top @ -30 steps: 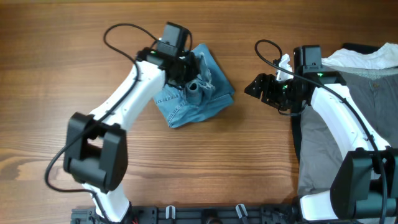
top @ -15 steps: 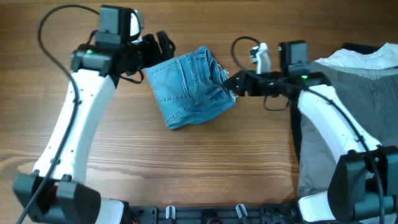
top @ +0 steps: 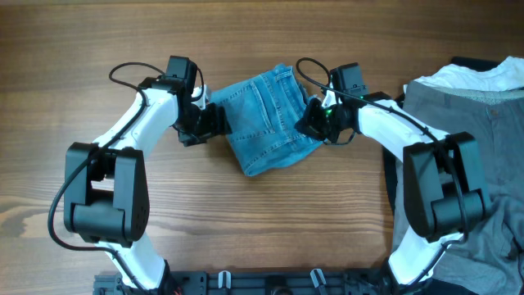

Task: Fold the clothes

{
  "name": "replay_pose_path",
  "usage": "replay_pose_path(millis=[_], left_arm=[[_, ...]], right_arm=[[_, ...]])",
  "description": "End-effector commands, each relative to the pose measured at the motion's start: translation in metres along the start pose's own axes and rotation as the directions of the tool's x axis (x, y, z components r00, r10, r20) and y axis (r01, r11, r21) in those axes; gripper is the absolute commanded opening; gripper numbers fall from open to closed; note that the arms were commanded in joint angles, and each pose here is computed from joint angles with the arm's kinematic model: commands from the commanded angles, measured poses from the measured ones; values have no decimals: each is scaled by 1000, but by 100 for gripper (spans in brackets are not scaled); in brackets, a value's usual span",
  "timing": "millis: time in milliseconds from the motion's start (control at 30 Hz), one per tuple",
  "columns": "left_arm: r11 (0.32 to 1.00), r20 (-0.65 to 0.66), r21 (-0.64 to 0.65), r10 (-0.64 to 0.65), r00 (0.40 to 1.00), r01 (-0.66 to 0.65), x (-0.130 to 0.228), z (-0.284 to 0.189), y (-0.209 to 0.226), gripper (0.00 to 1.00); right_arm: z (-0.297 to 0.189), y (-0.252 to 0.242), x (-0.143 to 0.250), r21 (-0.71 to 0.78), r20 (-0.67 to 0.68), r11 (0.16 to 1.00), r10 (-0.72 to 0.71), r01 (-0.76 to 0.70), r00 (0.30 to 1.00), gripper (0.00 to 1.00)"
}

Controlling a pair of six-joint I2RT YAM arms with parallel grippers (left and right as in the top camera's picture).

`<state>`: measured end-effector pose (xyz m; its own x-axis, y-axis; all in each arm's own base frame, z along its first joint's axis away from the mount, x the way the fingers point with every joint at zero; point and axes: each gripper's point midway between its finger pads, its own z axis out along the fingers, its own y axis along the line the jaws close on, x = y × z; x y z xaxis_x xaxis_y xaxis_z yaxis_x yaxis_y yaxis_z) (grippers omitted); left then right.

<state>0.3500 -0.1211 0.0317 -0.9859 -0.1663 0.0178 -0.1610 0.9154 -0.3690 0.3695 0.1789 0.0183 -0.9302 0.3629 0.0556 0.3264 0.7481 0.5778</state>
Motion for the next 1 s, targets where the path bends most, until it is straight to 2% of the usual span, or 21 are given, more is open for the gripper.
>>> replay_pose_path(millis=[0, 33, 67, 133, 200, 267, 367, 400, 467, 533, 600, 633, 700, 733, 767, 867, 900, 933, 967], left_arm=[[987, -67, 161, 14, 998, -3, 12, 1, -28, 83], [979, -89, 203, 25, 996, -7, 17, 0, -38, 48], [971, -113, 239, 40, 993, -11, 24, 0, -48, 4], [967, -137, 251, 89, 987, -52, 37, 6, -64, 4], [959, -159, 247, 183, 970, -140, 59, 17, -89, 4], [972, -155, 150, 204, 967, -181, 70, 29, -92, 4], [995, -181, 49, 96, 979, -88, 91, 45, -94, 4], [1000, -203, 11, 13, 979, -11, 101, 52, -86, 4], [991, -202, -43, -132, 970, 126, 110, 74, -63, 4], [976, -186, -64, -218, 958, 209, 107, 91, -40, 4], [950, -148, -122, -305, 941, 288, 90, 97, -6, 4], [936, -82, -132, -338, 937, 326, 67, 91, 18, 4], [966, 1, -14, -256, 967, 256, 13, 63, 27, 4], [979, 38, 72, -196, 980, 193, -13, 43, 18, 4], [985, 118, 135, -122, 986, 106, -49, 5, 6, 4], [992, 277, 102, 46, 960, -77, -100, -78, -23, 5], [992, 299, 93, 55, 953, -87, -106, -101, -32, 9], [991, 303, 96, 60, 951, -93, -103, -137, -48, 22], [992, 291, 94, 58, 955, -89, -96, -149, -52, 38]], right_arm=[[-10, -20, 3, 88, 18, 982, -170, 168, 985, 22], [-13, -20, 4, 90, 15, 982, -171, 169, 985, 22], [-13, -20, 5, 91, 11, 982, -169, 167, 986, 22], [-17, -20, 9, 97, 0, 979, -181, 180, 984, 21], [-38, -7, 7, 92, 47, 966, -245, 240, 968, 22], [-71, 1, 0, 134, 143, 959, -267, 249, 953, 22], [-141, 14, -11, 145, 343, 968, -242, 203, 908, 29], [-155, 20, -12, 131, 378, 969, -246, 212, 893, 31], [-166, 26, -10, 117, 406, 967, -256, 227, 877, 31], [-162, 28, -9, 105, 392, 967, -255, 232, 884, 32], [-159, 34, -3, 77, 364, 957, -287, 278, 886, 34], [-157, 36, 0, 76, 355, 950, -310, 304, 882, 36], [-150, 43, 7, 66, 334, 942, -332, 330, 882, 36], [-143, 48, 11, 61, 320, 935, -349, 349, 881, 36], [-124, 59, 20, 50, 283, 920, -385, 388, 878, 37], [-70, 90, 47, -34, 189, 867, -483, 498, 855, 37], [-54, 99, 52, -57, 178, 848, -510, 526, 841, 38], [-31, 106, 58, -66, 164, 828, -542, 557, 824, 39], [-21, 105, 59, -63, 154, 827, -545, 559, 824, 39]])
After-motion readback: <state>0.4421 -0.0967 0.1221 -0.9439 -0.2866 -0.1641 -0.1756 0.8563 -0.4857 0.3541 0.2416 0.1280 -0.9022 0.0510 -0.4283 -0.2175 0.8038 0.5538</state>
